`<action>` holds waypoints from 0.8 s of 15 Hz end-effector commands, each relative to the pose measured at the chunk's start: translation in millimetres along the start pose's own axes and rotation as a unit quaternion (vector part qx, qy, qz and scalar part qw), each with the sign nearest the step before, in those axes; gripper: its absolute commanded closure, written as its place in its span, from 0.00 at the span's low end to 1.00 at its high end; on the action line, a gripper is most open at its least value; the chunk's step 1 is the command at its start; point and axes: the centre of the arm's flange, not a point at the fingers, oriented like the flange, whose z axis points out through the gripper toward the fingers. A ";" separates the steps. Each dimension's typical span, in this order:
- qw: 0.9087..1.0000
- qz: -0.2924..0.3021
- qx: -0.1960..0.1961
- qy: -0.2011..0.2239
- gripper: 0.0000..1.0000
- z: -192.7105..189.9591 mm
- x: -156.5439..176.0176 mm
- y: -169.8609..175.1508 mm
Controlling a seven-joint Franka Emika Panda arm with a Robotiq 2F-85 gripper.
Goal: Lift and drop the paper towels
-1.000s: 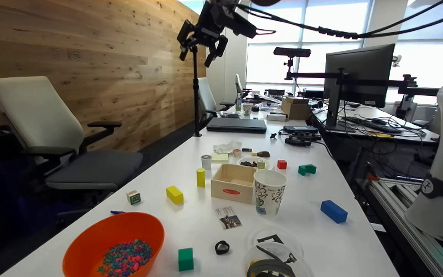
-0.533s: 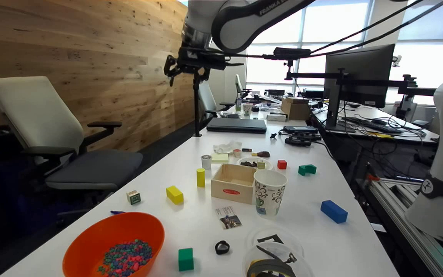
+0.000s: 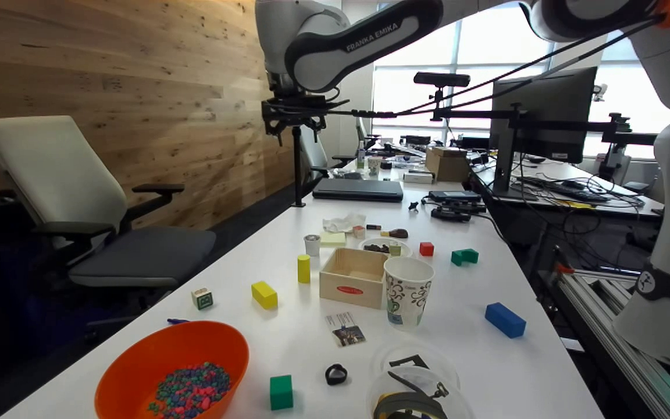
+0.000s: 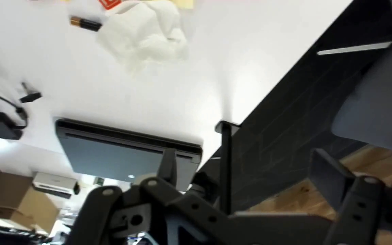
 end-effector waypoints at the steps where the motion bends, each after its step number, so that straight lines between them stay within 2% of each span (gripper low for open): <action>1: 0.994 0.003 -0.105 -0.013 0.00 8.5 48.7 -20.1; 3: 0.986 -0.019 -0.161 -0.045 0.00 24.0 64.7 -11.0; 5: 0.975 -0.024 -0.201 -0.095 0.00 42.0 73.4 -8.1; 8: 0.955 -0.081 -0.238 -0.157 0.00 75.3 80.4 -5.5; 9: 0.966 -0.062 -0.222 -0.120 0.00 62.6 37.9 53.6; 10: 0.961 -0.072 -0.231 -0.134 0.00 73.0 37.3 56.1; 12: 0.958 -0.080 -0.238 -0.141 0.00 85.0 36.0 55.9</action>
